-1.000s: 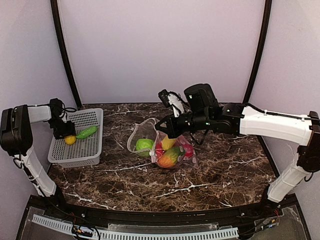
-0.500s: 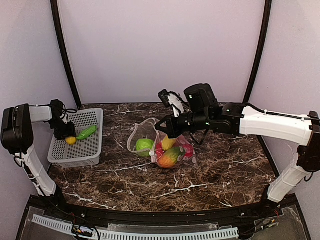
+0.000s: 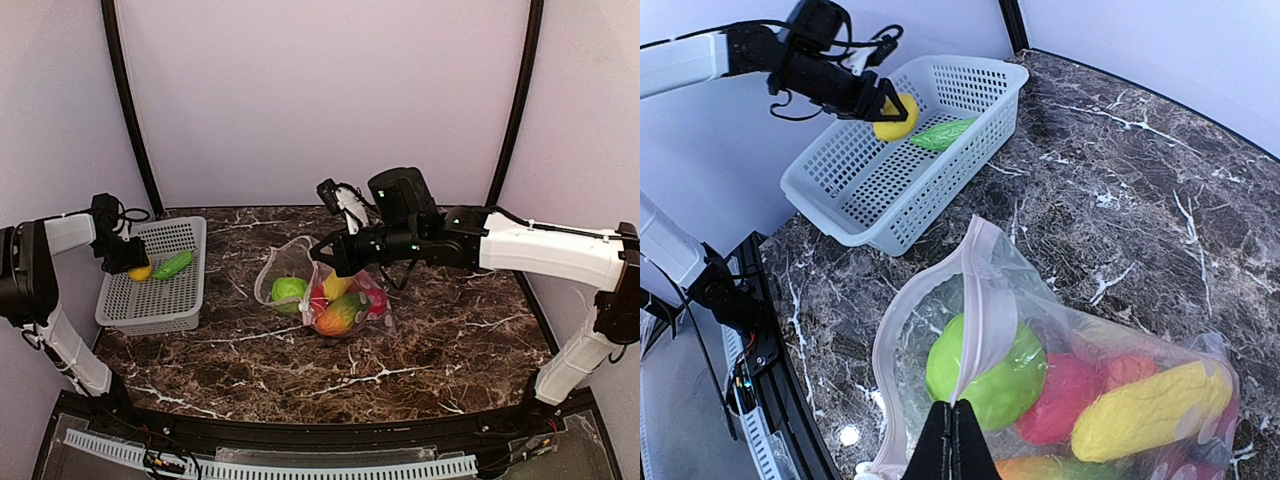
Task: Place the food in the zip-top bag and seal the zipper
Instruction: Pick up the fake fruit from the bin, then place the fake fruit in the zipper food storage bag.
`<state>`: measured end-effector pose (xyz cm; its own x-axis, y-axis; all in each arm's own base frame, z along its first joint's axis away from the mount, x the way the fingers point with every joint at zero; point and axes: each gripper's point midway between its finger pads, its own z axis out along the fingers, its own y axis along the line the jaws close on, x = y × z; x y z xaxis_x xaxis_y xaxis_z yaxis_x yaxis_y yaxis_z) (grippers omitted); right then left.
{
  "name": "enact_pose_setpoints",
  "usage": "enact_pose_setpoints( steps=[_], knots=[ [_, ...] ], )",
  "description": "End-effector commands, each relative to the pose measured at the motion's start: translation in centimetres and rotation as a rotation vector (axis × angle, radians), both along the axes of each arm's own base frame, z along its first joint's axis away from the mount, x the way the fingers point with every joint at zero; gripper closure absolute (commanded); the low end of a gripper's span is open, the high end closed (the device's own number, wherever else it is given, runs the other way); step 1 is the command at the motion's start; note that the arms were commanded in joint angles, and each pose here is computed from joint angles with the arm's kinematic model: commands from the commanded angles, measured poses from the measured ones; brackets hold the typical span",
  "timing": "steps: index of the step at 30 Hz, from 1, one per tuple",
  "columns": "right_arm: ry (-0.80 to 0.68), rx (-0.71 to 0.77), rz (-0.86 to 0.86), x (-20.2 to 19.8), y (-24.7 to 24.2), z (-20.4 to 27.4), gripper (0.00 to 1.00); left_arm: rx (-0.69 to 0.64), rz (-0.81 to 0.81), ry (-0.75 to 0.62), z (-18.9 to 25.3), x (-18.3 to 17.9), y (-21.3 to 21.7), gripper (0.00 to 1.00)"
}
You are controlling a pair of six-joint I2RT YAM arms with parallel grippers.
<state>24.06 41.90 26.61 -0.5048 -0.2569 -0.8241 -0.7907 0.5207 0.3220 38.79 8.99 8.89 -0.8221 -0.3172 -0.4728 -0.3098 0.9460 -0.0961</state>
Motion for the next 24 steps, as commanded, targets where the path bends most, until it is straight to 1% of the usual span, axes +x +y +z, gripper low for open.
enact_pose_setpoints(
  steps=[1,4,6,7,8,9,10,11,12,13,14,15,16,20,24],
  knots=[
    [-0.030,0.048,-0.011,0.4,0.1,2.0,1.00,0.059,-0.042,-0.198,7.1,-1.3,-0.6,0.41],
    [-0.028,0.051,0.003,0.3,0.4,2.1,1.00,0.024,-0.082,-0.253,9.4,-2.9,-2.1,0.41],
    [-0.026,0.052,0.013,0.3,0.7,2.1,1.00,-0.044,-0.125,-0.303,10.9,-4.1,-4.1,0.41],
    [-0.025,0.054,0.019,0.3,0.9,2.1,1.00,-0.105,-0.171,-0.337,11.9,-4.9,-6.0,0.42],
    [-0.022,0.052,0.023,0.4,1.1,2.0,1.00,-0.136,-0.201,-0.356,12.5,-5.3,-7.1,0.42],
    [-0.021,0.055,0.030,0.3,1.3,2.1,1.00,-0.189,-0.257,-0.384,13.5,-6.2,-9.4,0.42],
    [-0.019,0.057,0.035,0.3,1.5,2.1,1.00,-0.203,-0.292,-0.417,14.6,-6.8,-10.6,0.42],
    [-0.017,0.060,0.042,0.2,1.6,2.2,1.00,-0.246,-0.355,-0.421,14.9,-7.4,-13.3,0.42],
    [-0.016,0.062,0.044,0.3,1.7,2.3,1.00,-0.260,-0.389,-0.444,15.8,-8.1,-14.6,0.42],
    [-0.016,0.066,0.047,0.3,1.8,2.3,1.00,-0.302,-0.457,-0.446,16.2,-8.8,-17.4,0.42],
    [-0.016,0.068,0.049,0.3,1.9,2.4,1.00,-0.330,-0.491,-0.457,16.8,-9.3,-18.7,0.42],
    [-0.015,0.070,0.053,0.2,1.9,2.4,1.00,-0.374,-0.547,-0.457,17.3,-10.1,-21.0,0.43],
    [-0.016,0.072,0.054,0.2,2.0,2.5,1.00,-0.400,-0.578,-0.467,17.8,-10.4,-22.2,0.43],
    [-0.012,0.075,0.049,0.1,1.8,2.5,1.00,-0.523,-0.767,-0.442,19.0,-13.5,-29.4,0.43],
    [-0.011,0.078,0.041,0.1,1.7,2.6,1.00,-0.625,-0.890,-0.383,19.4,-15.8,-34.4,0.43]
  ],
)
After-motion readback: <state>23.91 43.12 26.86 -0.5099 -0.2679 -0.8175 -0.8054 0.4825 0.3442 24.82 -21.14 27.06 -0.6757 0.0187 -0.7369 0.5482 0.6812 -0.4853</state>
